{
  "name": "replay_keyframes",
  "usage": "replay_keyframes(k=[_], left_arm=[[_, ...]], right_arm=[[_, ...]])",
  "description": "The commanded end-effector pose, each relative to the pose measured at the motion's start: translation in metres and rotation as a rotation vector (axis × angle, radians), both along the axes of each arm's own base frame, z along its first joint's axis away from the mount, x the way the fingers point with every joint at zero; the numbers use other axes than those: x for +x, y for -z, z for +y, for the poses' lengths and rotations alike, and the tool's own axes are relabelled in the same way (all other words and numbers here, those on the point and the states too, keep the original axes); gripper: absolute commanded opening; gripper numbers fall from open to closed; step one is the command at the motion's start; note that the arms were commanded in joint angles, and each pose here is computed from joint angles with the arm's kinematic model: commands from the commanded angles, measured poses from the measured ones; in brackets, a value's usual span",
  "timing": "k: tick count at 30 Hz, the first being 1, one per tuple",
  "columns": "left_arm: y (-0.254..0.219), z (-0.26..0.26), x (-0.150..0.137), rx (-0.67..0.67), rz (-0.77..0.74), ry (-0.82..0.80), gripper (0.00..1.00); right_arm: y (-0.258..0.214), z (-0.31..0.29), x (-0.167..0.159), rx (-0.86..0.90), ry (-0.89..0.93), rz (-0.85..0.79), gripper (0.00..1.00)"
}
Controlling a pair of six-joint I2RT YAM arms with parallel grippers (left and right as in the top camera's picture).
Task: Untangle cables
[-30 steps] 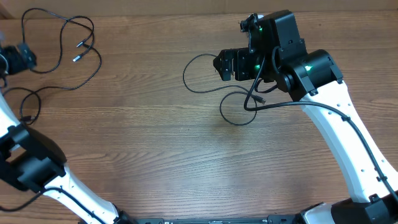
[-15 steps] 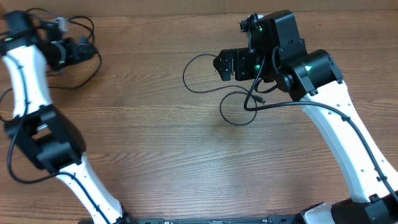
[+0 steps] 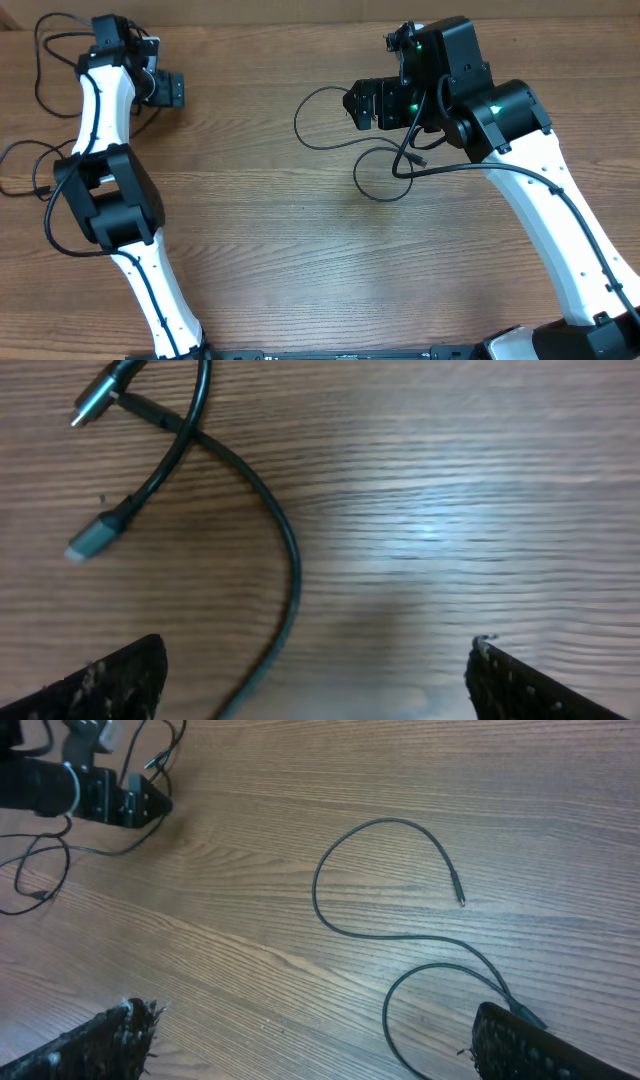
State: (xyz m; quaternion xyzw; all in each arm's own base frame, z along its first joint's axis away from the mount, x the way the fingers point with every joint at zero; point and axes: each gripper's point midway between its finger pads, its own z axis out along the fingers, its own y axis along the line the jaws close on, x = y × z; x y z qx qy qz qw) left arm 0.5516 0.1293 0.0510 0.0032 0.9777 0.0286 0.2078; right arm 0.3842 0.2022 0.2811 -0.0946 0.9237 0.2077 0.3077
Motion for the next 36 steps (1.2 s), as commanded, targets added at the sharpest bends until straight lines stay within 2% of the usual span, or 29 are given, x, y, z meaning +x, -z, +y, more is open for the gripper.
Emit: replay_keyframes(k=[1,5,12,16,21,23,26,29,33,36], left_arm=[[0.018,0.008,-0.004,0.023,0.035,0.052,0.92],[0.032,0.005,-0.005,-0.062,0.034,0.068,0.92],[0.046,0.022,-0.010,-0.043,0.047,0.109,0.88],[0.050,0.028,-0.012,-0.048,0.053,0.097,0.73],[0.058,0.026,-0.018,-0.071,0.068,0.098,0.73],[0.062,0.025,-0.021,-0.075,0.080,0.098,0.69],[0.069,0.022,-0.028,-0.086,0.105,0.097,0.54],[0.072,0.019,-0.037,-0.101,0.142,0.096,0.48],[0.076,0.021,-0.053,-0.089,0.211,0.082,0.06],[0.078,0.017,-0.066,-0.112,0.266,0.082,0.04]], right_arm=[[-0.002,-0.002,0.002,-0.001,0.007,-0.007,1.00],[-0.002,-0.002,0.002,-0.001,0.007,-0.007,1.00],[-0.002,-0.002,0.002,-0.001,0.007,-0.007,1.00],[-0.002,-0.002,0.002,-0.001,0.007,-0.007,1.00],[-0.002,-0.002,0.002,-0.001,0.007,-0.007,1.00],[-0.002,-0.002,0.002,-0.001,0.007,-0.007,1.00],[-0.002,-0.002,0.002,-0.001,0.007,-0.007,1.00],[-0.002,-0.002,0.002,-0.001,0.007,-0.007,1.00],[-0.002,-0.002,0.002,-0.001,0.007,-0.007,1.00],[-0.002,-0.002,0.002,-0.001,0.007,-0.007,1.00]])
